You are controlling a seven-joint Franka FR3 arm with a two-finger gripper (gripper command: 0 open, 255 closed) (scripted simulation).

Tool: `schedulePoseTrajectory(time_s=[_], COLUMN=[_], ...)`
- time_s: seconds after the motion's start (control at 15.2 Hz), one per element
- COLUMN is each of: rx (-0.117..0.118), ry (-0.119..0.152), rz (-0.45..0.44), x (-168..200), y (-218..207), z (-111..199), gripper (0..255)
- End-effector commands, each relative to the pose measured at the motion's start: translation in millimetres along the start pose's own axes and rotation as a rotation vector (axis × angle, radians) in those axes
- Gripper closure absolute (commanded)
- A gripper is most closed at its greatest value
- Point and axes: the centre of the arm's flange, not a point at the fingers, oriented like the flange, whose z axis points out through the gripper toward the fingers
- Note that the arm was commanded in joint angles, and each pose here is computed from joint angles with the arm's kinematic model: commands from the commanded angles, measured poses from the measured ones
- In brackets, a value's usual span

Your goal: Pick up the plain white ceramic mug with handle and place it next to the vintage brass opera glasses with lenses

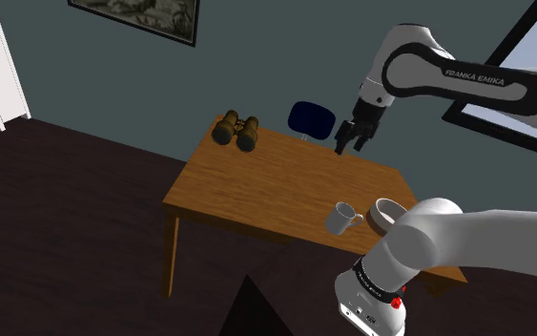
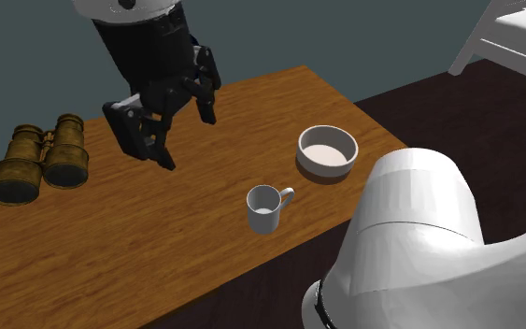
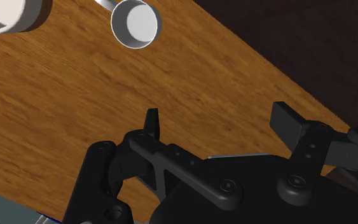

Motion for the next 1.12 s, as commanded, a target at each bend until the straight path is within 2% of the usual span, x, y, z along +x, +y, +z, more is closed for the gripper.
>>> schedulePoseTrajectory(time_s=[0.0, 1.06], rx=[0.006, 0.05], ry=[-0.014, -0.132], rz=[0.044, 0.384], x=[0.4, -18.6], y=[8.1, 69.4], z=[24.7, 227.7], gripper=[0, 0])
